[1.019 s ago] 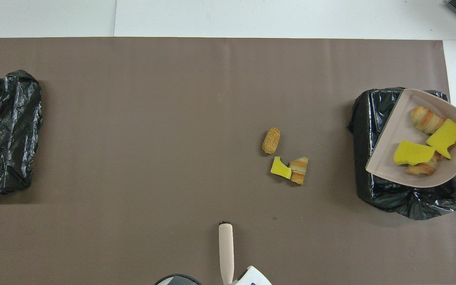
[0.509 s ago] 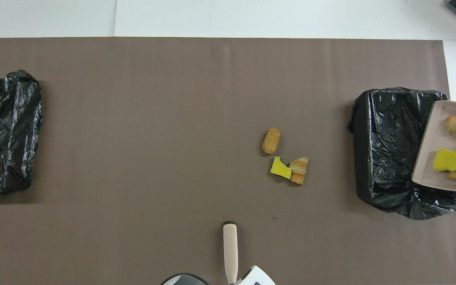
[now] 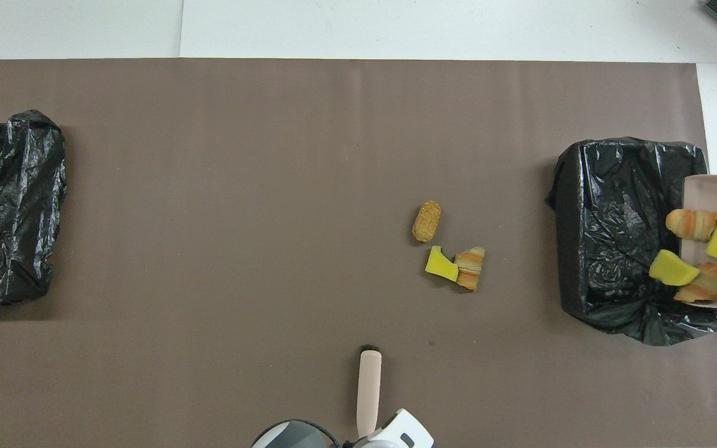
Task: Sweep and dump trash in bin
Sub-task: 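Carry the dustpan to the bin nearest the right gripper and tip it, then lift the emptied dustpan off the bin while the left gripper withdraws, then set the dustpan down on the table center and release the right gripper, then grasp the dustpan with the left gripper, then grasp the brush with the right gripper while the left gripper positions the dustpan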
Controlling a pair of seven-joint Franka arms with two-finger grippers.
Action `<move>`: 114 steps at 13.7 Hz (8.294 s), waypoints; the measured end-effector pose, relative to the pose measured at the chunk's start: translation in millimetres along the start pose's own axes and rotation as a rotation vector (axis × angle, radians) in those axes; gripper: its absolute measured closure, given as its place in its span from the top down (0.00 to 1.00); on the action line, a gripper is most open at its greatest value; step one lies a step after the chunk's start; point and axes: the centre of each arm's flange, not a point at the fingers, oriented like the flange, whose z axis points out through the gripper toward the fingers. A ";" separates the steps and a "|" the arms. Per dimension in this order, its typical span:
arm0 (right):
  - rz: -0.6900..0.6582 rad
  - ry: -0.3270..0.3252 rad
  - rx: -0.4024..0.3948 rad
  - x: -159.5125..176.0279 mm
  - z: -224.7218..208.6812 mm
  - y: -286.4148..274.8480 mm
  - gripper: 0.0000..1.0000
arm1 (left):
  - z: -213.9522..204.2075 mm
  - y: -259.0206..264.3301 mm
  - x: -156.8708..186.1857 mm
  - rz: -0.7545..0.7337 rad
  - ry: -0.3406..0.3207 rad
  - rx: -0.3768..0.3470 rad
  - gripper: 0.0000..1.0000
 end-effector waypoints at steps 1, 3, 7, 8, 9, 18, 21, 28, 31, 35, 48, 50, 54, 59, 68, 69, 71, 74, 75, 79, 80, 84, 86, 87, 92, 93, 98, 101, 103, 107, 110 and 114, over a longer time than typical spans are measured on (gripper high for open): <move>-0.019 -0.021 -0.006 1.3 -0.9 1.5 0.33 | -7.7 0.8 6.0 -0.009 0.006 -0.014 0.74; -0.055 -0.067 -0.017 4.9 -5.6 4.2 0.33 | -31.5 -1.3 27.5 -0.008 0.035 -0.024 0.99; -0.120 -0.119 -0.024 6.3 -12.9 6.2 0.33 | -90.1 -30.7 91.5 0.082 0.090 0.031 1.00; -0.128 -0.125 -0.010 0.8 -17.2 4.1 0.33 | -104.9 -42.0 111.1 0.106 0.114 0.038 1.00; -0.118 -0.133 0.003 -7.6 -25.9 1.4 0.33 | -122.7 -54.0 131.9 0.131 0.146 0.039 1.00; 0.417 0.140 0.107 18.2 -113.5 -18.5 0.33 | -312.3 -230.7 254.6 0.099 0.267 0.002 1.00; 0.606 0.212 0.148 83.2 -152.4 -18.7 0.33 | -351.0 -297.1 260.6 0.071 0.227 -0.035 1.00; 1.106 0.351 0.371 265.8 -226.5 -33.5 0.33 | -375.0 -372.4 255.6 0.068 0.150 -0.040 1.00; 1.307 0.365 0.482 362.8 -233.9 -31.9 0.33 | -372.2 -407.7 261.2 0.092 0.145 -0.061 1.00; 1.451 0.408 0.596 457.5 -252.4 -18.6 0.33 | -370.1 -420.2 260.9 0.107 0.130 -0.060 1.00; 1.446 0.542 0.665 655.6 -285.0 -75.0 0.33 | -378.7 -425.8 260.1 0.149 0.122 -0.053 1.00; 1.392 0.543 0.674 657.4 -279.6 -76.2 0.33 | -381.4 -425.3 259.4 0.152 0.128 -0.053 1.00; 1.378 0.538 0.674 656.6 -277.8 -75.8 0.37 | -384.4 -423.5 257.5 0.156 0.135 -0.051 1.00; 1.349 0.450 0.666 606.8 -316.0 -93.4 0.86 | -384.8 -423.6 257.2 0.155 0.136 -0.051 1.00; 1.369 0.285 0.708 513.2 -312.5 -252.8 1.00 | -387.1 -417.3 267.5 0.166 0.192 -0.051 1.00; 1.364 0.296 0.742 515.1 -300.8 -274.3 1.00 | -385.7 -413.4 271.8 0.172 0.202 -0.051 1.00; 1.353 0.292 0.784 511.3 -275.3 -314.9 1.00 | -379.0 -398.8 284.5 0.198 0.220 -0.052 1.00; 1.381 0.294 0.808 515.2 -249.8 -361.7 1.00 | -363.4 -360.5 308.5 0.262 0.256 -0.057 1.00; 1.395 0.297 0.808 523.0 -240.3 -374.8 1.00 | -356.7 -342.8 315.8 0.290 0.265 -0.059 1.00; 1.401 0.298 0.829 541.2 -211.3 -406.8 1.00 | -318.3 -282.8 350.0 0.322 0.299 -0.085 1.00; 1.399 0.295 0.823 543.0 -205.5 -412.1 1.00 | -304.3 -266.1 359.1 0.314 0.302 -0.095 1.00; 1.397 0.280 0.817 545.5 -198.9 -422.5 1.00 | -232.0 -196.8 387.4 0.333 0.276 -0.118 1.00; 1.395 0.283 0.818 546.2 -199.7 -424.8 0.92 | -189.3 -168.2 395.8 0.335 0.272 -0.128 1.00; 1.396 0.284 0.819 546.3 -199.7 -424.6 0.79 | -169.4 -161.1 397.1 0.328 0.266 -0.130 1.00; 1.399 0.308 0.824 548.2 -201.7 -428.1 0.26 | -112.4 -143.8 385.8 0.210 0.233 -0.140 1.00; 1.411 0.308 0.828 548.6 -201.8 -428.7 0.26 | -107.2 -141.3 383.7 0.210 0.233 -0.141 1.00; 1.423 0.287 0.826 546.0 -201.5 -423.6 0.26 | -90.2 -124.5 371.2 0.236 0.225 -0.137 1.00; 1.423 0.232 0.724 523.1 -211.0 -392.0 0.26 | -79.1 -114.4 361.7 0.251 0.205 -0.129 0.93; 1.428 0.213 0.648 492.9 -216.0 -363.3 0.26 | -77.0 -112.0 359.5 0.257 0.201 -0.127 0.62; 1.369 0.216 0.455 442.6 -194.9 -312.0 0.26 | -82.7 -114.3 359.5 0.269 0.215 -0.118 0.33; 1.284 0.198 0.366 409.1 -157.2 -252.3 0.26 | -92.5 -118.8 354.3 0.392 0.220 -0.041 0.33; 1.128 0.177 0.369 389.3 -125.7 -198.3 0.26 | -111.4 -138.0 341.5 0.860 0.147 0.103 0.33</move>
